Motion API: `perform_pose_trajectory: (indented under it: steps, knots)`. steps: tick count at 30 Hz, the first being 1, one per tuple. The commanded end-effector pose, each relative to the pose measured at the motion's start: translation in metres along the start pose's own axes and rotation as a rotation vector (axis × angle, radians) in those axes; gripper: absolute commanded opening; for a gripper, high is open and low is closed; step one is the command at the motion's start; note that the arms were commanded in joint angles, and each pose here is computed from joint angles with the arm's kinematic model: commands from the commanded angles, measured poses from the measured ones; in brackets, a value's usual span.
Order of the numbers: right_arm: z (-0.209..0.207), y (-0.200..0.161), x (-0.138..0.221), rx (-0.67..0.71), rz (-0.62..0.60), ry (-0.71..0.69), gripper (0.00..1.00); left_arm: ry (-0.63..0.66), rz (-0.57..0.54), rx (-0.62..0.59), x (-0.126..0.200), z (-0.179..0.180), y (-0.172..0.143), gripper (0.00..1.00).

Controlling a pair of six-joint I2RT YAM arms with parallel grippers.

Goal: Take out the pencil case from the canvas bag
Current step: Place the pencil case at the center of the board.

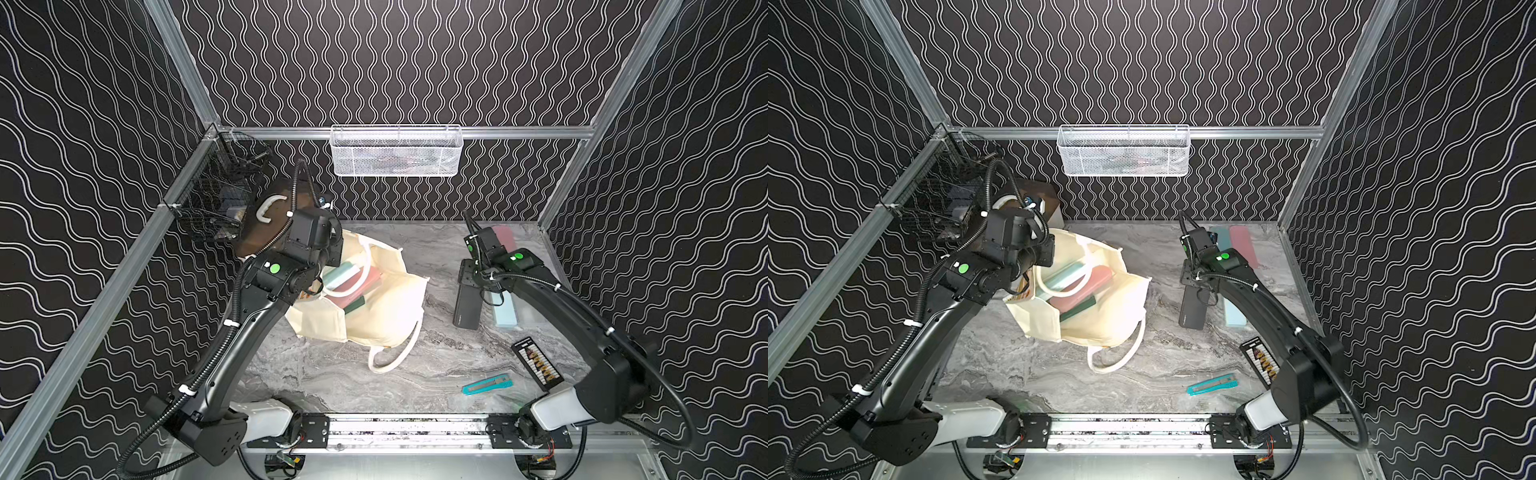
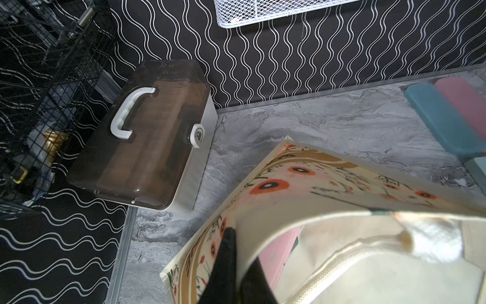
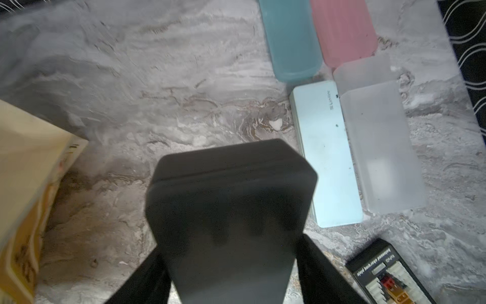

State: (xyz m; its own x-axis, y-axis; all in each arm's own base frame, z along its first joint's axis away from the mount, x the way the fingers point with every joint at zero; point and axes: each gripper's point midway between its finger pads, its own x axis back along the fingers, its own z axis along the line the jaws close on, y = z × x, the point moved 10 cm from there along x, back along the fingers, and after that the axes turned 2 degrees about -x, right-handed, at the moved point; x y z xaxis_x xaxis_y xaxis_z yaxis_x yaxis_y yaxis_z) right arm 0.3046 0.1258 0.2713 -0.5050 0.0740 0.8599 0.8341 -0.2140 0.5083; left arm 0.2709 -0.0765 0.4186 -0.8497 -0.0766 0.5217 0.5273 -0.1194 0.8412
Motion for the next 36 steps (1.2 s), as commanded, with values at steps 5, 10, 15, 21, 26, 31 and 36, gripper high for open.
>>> perform_pose_trajectory:
  steps: [5,10,15,21,26,31,36]
  knots:
    - [-0.001,-0.004,-0.048,0.103,0.218,-0.093,0.51,-0.148,-0.006,0.183,-0.008,0.009,0.018,0.00]
    - [0.004,-0.004,-0.078,0.137,0.303,-0.144,0.53,-0.195,0.023,0.228,-0.016,0.012,0.017,0.00]
    - [0.012,-0.009,-0.109,0.159,0.393,-0.167,0.55,-0.192,0.033,0.229,-0.017,0.013,0.012,0.00]
    - [0.018,-0.012,-0.131,0.159,0.432,-0.176,0.78,-0.190,0.040,0.211,-0.014,0.015,0.008,0.00]
    - [0.020,-0.008,-0.126,0.142,0.412,-0.150,0.96,-0.188,0.038,0.202,-0.012,0.015,0.005,0.00]
    - [0.017,-0.012,-0.106,0.107,0.389,-0.069,0.96,-0.204,0.030,0.200,-0.012,0.014,0.001,0.00]
    - [0.005,-0.027,-0.085,0.052,0.346,0.020,0.94,-0.225,0.006,0.199,-0.010,0.013,-0.007,0.00]
